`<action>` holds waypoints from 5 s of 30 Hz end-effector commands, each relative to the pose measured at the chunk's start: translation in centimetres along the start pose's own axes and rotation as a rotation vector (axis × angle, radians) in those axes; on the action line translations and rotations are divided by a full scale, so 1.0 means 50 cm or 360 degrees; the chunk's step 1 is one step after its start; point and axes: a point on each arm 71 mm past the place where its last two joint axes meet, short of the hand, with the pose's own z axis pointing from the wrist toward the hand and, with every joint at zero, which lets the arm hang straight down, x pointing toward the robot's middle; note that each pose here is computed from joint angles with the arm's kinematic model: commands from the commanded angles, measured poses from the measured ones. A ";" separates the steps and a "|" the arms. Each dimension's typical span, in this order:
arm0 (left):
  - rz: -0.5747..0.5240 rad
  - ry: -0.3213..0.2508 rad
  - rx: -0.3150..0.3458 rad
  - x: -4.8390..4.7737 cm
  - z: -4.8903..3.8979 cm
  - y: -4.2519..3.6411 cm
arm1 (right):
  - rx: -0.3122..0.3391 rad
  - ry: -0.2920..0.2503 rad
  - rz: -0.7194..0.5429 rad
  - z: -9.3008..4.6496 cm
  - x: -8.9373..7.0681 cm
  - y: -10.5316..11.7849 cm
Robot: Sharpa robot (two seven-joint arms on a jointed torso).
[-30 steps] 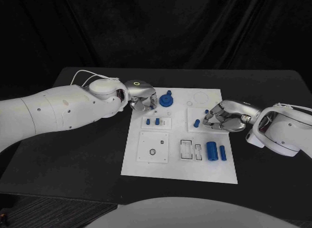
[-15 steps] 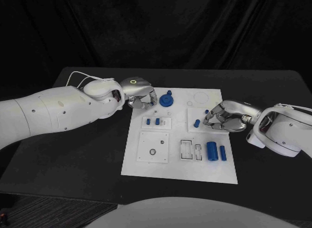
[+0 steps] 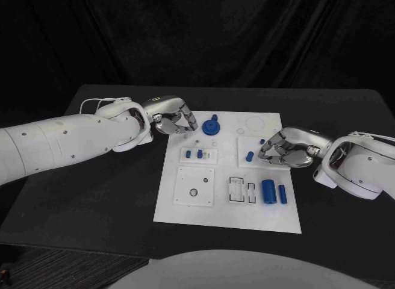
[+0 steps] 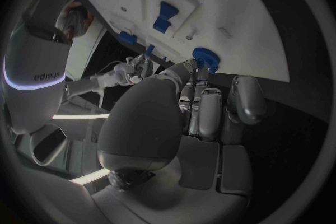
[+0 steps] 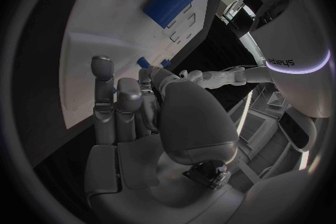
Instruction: Assemble the parts on the task board
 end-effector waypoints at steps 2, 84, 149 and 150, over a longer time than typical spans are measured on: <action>-0.0570 -0.0010 0.0009 0.000 -0.003 0.000 | 0.0018 0.0009 0.0007 -0.001 0.003 -0.002; -0.0102 -0.0153 0.0130 0.004 -0.018 -0.027 | -0.0083 -0.0535 -0.0393 0.069 -0.204 0.087; 0.0030 -0.0323 0.0132 -0.118 -0.119 -0.014 | 0.0289 -0.0226 -0.0578 0.192 -0.088 0.060; 0.0028 -0.0320 0.0132 -0.117 -0.119 -0.014 | 0.0293 -0.0225 -0.0581 0.194 -0.086 0.060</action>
